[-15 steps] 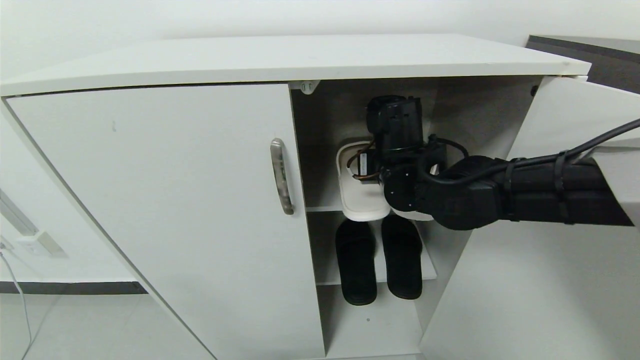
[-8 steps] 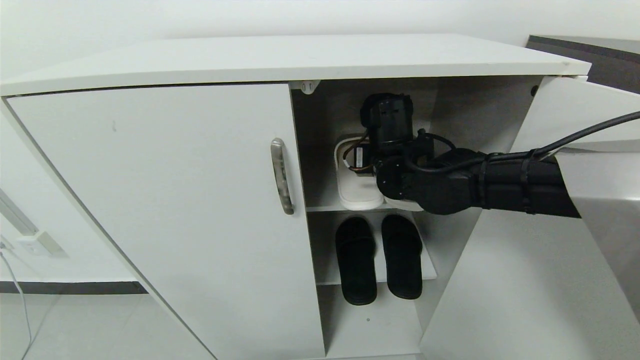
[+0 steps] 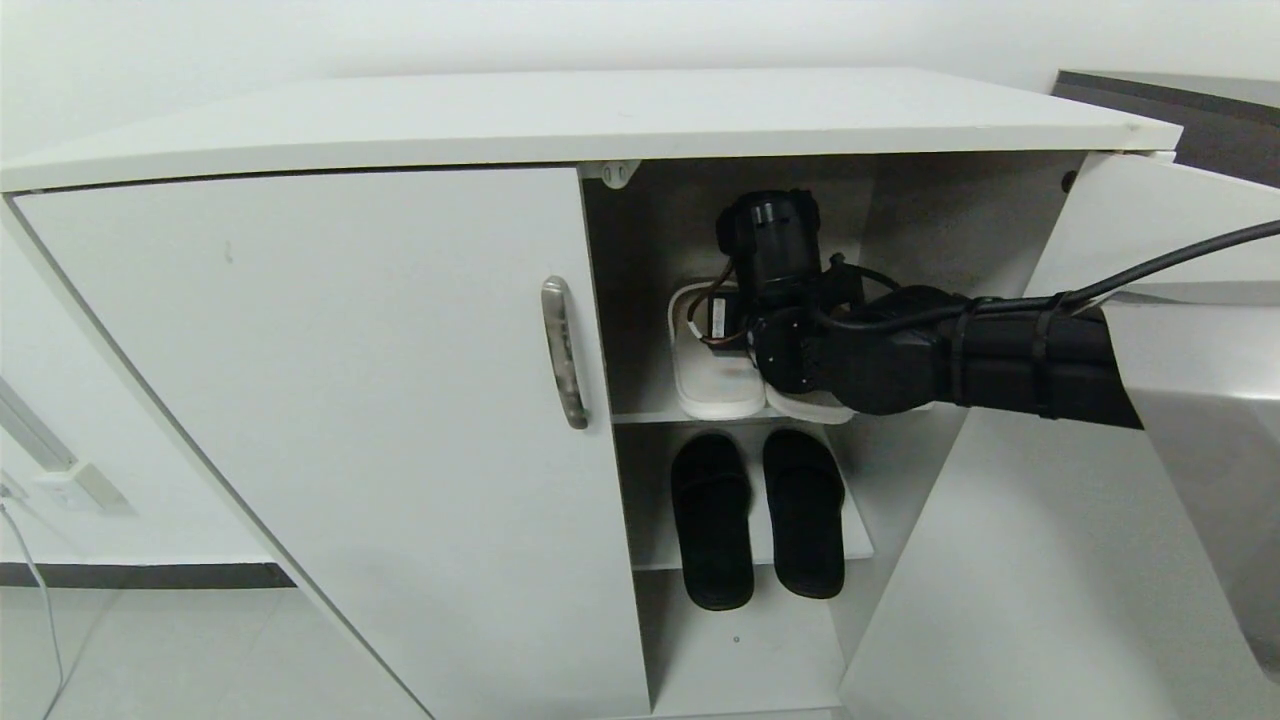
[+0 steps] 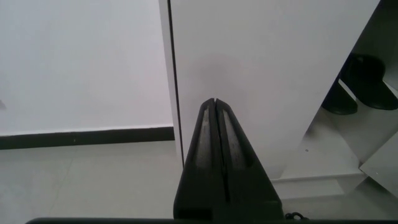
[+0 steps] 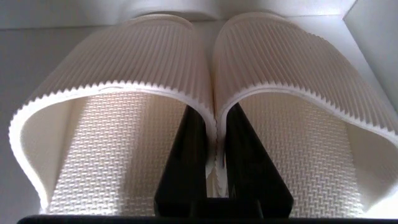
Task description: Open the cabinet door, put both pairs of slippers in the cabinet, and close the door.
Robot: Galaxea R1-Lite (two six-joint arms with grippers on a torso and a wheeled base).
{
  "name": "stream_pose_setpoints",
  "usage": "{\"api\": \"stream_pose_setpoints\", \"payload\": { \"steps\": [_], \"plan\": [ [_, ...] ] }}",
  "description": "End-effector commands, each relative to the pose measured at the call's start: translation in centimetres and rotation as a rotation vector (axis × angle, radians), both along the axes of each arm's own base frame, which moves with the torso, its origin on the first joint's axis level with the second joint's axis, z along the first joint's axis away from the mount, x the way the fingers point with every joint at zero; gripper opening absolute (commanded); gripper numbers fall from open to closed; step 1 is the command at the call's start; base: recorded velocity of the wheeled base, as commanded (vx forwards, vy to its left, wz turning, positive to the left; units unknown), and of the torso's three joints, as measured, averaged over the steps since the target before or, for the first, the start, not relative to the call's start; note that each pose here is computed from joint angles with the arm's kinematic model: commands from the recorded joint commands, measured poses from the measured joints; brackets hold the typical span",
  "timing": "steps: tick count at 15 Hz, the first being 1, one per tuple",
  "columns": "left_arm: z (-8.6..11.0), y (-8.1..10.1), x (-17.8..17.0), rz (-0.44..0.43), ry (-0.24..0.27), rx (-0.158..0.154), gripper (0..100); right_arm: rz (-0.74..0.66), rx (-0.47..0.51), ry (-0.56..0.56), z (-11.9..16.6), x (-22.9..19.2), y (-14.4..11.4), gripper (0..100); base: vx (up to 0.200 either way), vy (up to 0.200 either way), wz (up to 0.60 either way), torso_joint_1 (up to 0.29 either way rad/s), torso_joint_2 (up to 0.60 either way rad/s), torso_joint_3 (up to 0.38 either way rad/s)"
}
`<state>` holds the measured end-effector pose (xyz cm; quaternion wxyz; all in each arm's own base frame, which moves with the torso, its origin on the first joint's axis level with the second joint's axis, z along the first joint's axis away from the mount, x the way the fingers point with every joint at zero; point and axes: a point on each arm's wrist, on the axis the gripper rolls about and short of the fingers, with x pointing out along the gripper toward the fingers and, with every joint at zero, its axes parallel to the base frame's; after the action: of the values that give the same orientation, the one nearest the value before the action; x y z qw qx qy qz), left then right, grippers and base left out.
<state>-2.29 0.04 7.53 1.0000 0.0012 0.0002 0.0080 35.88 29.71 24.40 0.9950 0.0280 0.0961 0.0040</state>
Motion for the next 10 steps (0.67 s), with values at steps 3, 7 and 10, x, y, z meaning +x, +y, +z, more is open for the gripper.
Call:
{"api": "stream_pose_setpoints", "payload": {
  "steps": [3,7,10],
  "plan": [
    [0.0,0.0,0.0,0.001,0.001,0.001,0,-0.006,-0.007,0.005,-0.3,0.1,0.1,0,0.0,0.0,0.0,0.0,0.0,0.0],
    [0.0,0.0,0.0,0.001,0.001,-0.001,0,-0.004,-0.011,0.008,0.0,-0.4,-0.2,100,0.0,0.0,0.0,0.0,0.0,0.0],
    [0.0,0.0,0.0,0.001,0.001,-0.001,0,-0.001,-0.014,0.011,0.6,-1.2,-0.6,100,0.0,0.0,0.0,0.0,0.0,0.0]
  ]
}}
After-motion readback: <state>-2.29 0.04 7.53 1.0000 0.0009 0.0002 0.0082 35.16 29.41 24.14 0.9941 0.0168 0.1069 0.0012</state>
